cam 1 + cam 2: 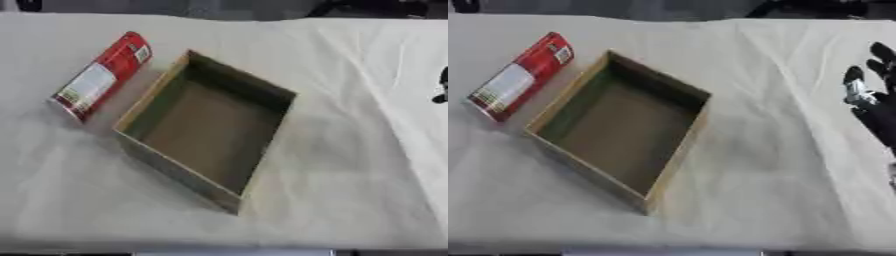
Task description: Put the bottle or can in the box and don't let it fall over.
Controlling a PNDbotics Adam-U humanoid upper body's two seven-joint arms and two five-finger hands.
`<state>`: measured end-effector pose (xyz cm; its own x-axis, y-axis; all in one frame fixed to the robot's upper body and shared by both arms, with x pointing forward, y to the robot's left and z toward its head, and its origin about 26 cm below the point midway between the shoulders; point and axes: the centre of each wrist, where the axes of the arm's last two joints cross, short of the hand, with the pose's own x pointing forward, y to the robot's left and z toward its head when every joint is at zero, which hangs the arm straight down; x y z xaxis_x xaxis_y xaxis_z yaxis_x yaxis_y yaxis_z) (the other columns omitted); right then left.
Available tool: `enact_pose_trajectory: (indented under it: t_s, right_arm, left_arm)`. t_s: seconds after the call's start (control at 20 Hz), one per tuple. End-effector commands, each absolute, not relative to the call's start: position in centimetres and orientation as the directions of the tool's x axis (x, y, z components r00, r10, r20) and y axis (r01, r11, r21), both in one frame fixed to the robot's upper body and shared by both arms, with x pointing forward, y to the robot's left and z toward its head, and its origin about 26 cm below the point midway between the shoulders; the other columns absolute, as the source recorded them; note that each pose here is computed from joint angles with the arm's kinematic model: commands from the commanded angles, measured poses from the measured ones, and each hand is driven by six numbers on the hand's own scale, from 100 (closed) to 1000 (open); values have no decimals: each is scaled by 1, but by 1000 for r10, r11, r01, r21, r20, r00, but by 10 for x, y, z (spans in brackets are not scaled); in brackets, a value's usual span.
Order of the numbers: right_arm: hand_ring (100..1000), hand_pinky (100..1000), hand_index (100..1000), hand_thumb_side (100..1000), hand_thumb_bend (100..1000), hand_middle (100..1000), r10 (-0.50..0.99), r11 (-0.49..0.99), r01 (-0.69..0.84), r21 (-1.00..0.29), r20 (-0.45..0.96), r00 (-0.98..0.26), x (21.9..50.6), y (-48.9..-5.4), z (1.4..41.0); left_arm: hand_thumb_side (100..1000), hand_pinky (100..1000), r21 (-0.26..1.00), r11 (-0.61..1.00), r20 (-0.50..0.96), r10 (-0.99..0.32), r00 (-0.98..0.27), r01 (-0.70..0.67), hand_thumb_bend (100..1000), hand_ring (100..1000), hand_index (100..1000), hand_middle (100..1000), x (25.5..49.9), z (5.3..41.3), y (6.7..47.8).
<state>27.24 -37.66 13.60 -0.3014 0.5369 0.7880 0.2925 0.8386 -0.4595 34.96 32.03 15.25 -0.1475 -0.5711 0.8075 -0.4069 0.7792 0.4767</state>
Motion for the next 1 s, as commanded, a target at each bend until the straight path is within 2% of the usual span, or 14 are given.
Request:
enact_pose_trajectory:
  t_s: [0.05, 0.6, 0.65, 1.0]
  right_arm:
    - [1000, 572, 1000, 640, 100, 1000, 550, 832, 297, -468, 768, -330, 272, -377, 147]
    - [1000, 572, 1000, 640, 100, 1000, 540, 839, 286, -462, 769, -343, 274, -373, 147]
    - [1000, 573, 1000, 640, 100, 1000, 539, 840, 284, -462, 769, -344, 274, -373, 148]
    - [1000, 572, 1000, 640, 100, 1000, 536, 843, 279, -460, 769, -349, 275, -372, 148]
  left_arm:
    - [761, 546, 514, 760, 778, -608, -156, -398, 271, 870, 808, 1000, 354, 166, 326]
    - [770, 527, 477, 813, 820, -549, -165, -333, 269, 865, 804, 1000, 377, 162, 318]
    - [750, 526, 474, 816, 823, -544, -162, -329, 276, 865, 804, 1000, 379, 161, 317]
    - [786, 526, 469, 834, 840, -523, -146, -291, 276, 866, 804, 1000, 390, 145, 315]
